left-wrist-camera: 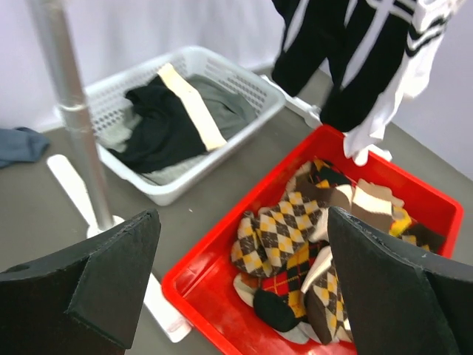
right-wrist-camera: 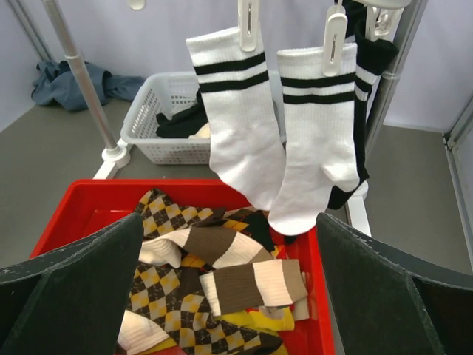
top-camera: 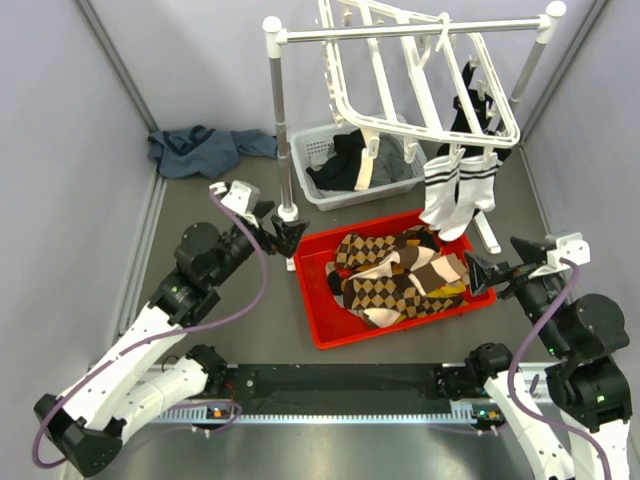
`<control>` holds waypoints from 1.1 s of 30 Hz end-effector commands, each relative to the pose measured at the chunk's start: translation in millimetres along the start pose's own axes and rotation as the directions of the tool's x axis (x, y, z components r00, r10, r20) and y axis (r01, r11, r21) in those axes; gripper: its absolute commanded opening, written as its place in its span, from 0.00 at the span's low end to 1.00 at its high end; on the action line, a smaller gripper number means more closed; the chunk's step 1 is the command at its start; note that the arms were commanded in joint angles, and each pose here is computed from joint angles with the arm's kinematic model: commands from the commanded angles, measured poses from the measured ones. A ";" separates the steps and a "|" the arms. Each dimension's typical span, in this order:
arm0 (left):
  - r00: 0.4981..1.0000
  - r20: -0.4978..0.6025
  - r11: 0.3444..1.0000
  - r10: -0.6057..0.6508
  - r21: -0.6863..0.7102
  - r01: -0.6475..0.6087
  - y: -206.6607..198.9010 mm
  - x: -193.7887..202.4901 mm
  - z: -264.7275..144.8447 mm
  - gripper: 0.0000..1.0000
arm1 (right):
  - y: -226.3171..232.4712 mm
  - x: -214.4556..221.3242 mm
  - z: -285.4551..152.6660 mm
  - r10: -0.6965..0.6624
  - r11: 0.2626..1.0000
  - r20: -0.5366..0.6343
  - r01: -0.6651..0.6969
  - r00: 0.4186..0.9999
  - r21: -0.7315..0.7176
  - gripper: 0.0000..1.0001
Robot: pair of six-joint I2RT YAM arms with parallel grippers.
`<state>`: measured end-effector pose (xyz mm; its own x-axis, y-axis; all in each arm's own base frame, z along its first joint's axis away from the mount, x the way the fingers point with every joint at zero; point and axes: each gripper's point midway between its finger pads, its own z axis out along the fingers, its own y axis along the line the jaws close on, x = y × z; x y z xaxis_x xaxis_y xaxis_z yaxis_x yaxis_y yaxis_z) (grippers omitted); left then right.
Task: Clip the socks to the hanger
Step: Open the clamp at the hanger.
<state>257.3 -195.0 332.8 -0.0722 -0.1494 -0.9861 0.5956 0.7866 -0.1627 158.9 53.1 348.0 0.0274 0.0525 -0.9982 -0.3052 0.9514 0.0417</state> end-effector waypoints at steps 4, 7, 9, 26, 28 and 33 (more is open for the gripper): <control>0.998 0.060 0.991 -0.020 0.137 0.011 -25.4 -23.1 21.3 0.99 | 9.0 -23.3 8.3 0.010 0.999 -0.005 -0.010 1.000 -0.046 0.99; 0.999 0.043 0.984 -0.031 0.179 0.022 -33.0 -21.6 31.6 0.99 | 6.5 -18.7 18.7 0.016 0.999 -0.102 -0.019 0.995 -0.029 0.99; 0.999 0.023 0.980 -0.042 0.198 0.037 -36.4 -16.6 38.6 0.99 | 8.8 -12.0 27.8 0.022 0.999 -0.159 -0.029 0.987 -0.041 0.99; 0.982 0.039 0.921 -0.184 0.356 0.158 -68.0 -13.7 84.4 0.99 | 24.6 -48.8 83.5 0.150 0.982 -0.135 -0.163 0.979 -0.091 0.99; 0.978 0.071 0.915 -0.198 0.372 0.158 -73.0 -17.3 92.7 0.99 | 24.0 -53.6 85.6 0.152 0.982 -0.115 -0.163 0.982 -0.090 0.99; 0.960 0.166 0.901 -0.226 0.409 0.142 -85.3 -30.9 110.4 0.99 | 23.8 -49.1 84.2 0.139 0.984 -0.091 -0.148 0.986 -0.099 0.99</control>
<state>296.8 -311.5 314.2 -0.2252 -0.2660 -0.9373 0.7905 0.5125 -0.3354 234.3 98.7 375.9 -0.2086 0.1262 -0.9698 -0.3772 0.9045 0.1989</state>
